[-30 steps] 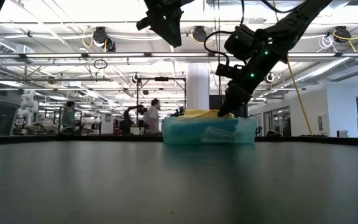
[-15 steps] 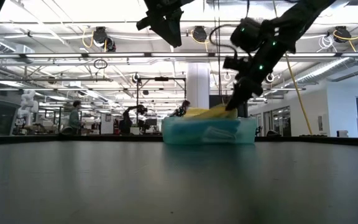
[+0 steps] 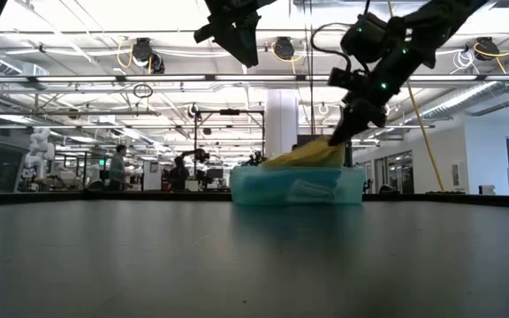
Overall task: Fold microfiber towels
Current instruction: Put the yellow microfiber towel into the blue bin
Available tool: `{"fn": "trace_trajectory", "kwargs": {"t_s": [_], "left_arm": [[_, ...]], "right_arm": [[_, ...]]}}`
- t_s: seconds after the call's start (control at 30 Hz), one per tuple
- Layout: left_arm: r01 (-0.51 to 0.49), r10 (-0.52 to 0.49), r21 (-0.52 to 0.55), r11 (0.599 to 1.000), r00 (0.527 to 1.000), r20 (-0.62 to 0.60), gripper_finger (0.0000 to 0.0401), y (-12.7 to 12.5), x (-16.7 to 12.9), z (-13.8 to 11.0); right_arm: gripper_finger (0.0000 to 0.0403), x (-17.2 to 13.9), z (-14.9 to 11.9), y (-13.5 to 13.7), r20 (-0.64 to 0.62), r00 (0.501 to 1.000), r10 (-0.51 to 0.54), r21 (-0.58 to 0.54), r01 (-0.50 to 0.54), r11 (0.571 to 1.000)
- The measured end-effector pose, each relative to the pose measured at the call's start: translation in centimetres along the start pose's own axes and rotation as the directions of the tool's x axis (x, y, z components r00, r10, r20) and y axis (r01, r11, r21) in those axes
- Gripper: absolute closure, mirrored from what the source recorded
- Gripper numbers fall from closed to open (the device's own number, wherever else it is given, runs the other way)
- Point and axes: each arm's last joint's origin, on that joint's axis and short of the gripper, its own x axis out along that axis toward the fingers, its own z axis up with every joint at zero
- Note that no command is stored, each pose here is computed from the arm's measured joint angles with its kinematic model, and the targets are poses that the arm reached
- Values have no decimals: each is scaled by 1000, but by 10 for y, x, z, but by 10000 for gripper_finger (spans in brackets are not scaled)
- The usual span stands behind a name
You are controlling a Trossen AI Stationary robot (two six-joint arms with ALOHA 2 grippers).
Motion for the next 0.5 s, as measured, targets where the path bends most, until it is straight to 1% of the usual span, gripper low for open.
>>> {"fn": "trace_trajectory", "kwargs": {"t_s": [0.23, 0.3, 0.37, 0.5], "left_arm": [[0, 0, -2, 1000, 1000, 0, 325, 0, 0, 0], [0, 0, -2, 1000, 1000, 0, 325, 0, 0, 0], [0, 0, -3, 1000, 1000, 0, 325, 0, 0, 0], [0, 0, -6, 1000, 1000, 0, 325, 0, 0, 0]], "right_arm": [[397, 8, -24, 11, -71, 997, 33, -10, -34, 999], [392, 9, -27, 12, -77, 996, 35, -11, -36, 999], [386, 9, -25, 12, -61, 998, 28, -10, -28, 1000], [364, 9, -18, 9, 12, 1000, -3, -5, 3, 1000]]}}
